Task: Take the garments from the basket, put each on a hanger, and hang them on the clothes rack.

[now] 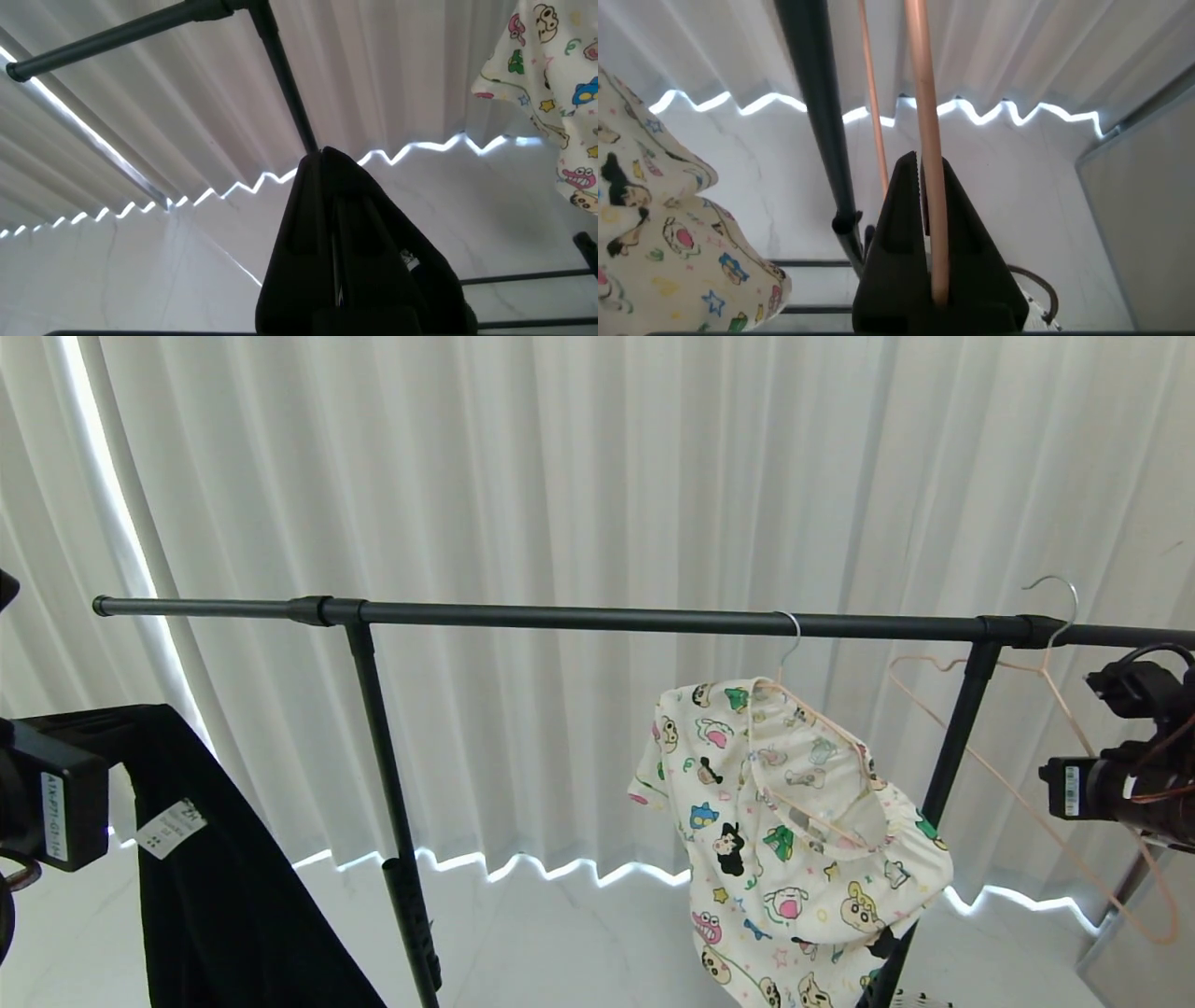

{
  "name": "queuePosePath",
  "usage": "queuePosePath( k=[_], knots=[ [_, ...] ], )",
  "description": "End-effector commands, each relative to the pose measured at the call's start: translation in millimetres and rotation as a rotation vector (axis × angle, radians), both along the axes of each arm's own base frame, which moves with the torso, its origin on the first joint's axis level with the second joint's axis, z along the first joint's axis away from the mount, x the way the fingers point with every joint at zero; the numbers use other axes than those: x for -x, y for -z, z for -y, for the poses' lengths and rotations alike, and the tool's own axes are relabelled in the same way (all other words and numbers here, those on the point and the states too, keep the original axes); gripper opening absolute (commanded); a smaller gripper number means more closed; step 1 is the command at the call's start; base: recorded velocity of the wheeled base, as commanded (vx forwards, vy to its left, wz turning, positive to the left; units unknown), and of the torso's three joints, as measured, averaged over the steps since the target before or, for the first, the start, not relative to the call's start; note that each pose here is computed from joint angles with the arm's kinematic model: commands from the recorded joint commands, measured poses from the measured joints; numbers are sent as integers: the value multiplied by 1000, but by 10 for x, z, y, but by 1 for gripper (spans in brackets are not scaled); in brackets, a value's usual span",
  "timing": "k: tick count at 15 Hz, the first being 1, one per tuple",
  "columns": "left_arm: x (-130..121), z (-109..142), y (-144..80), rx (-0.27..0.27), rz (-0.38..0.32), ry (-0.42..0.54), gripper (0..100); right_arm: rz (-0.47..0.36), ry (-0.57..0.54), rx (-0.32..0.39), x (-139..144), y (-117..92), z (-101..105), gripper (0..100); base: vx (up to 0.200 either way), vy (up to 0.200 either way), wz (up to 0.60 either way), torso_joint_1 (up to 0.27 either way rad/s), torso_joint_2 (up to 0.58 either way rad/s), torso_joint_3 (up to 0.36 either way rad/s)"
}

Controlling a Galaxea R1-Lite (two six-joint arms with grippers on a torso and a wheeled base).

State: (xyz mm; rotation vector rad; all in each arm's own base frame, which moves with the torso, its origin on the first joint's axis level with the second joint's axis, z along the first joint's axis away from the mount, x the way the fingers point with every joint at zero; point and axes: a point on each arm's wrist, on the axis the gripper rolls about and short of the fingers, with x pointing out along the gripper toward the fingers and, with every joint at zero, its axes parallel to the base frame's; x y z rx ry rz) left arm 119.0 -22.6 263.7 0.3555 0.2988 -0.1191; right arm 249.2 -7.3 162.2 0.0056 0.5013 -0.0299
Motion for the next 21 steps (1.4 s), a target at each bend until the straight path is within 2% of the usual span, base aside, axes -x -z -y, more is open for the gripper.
queuePosePath(
  k=[1,3,8,13,21],
  knots=[
    [-11,2,6,-2,-4,0,0,23,1,5,259,-36,-7,0,0,0,0,0,0,0],
    [-11,2,10,-3,-5,0,0,5,26,20,482,40,-7,0,0,0,0,0,0,0],
    [-8,1,2,-32,1,10,0,26,51,42,763,58,-12,0,-200,0,0,6,6,2],
    [-4,0,0,-31,3,9,0,23,43,58,885,27,-16,0,-200,0,0,-2,0,4],
    [-7,3,7,-32,0,13,0,35,8,58,888,5,-72,0,-200,0,0,5,2,2]
  ],
)
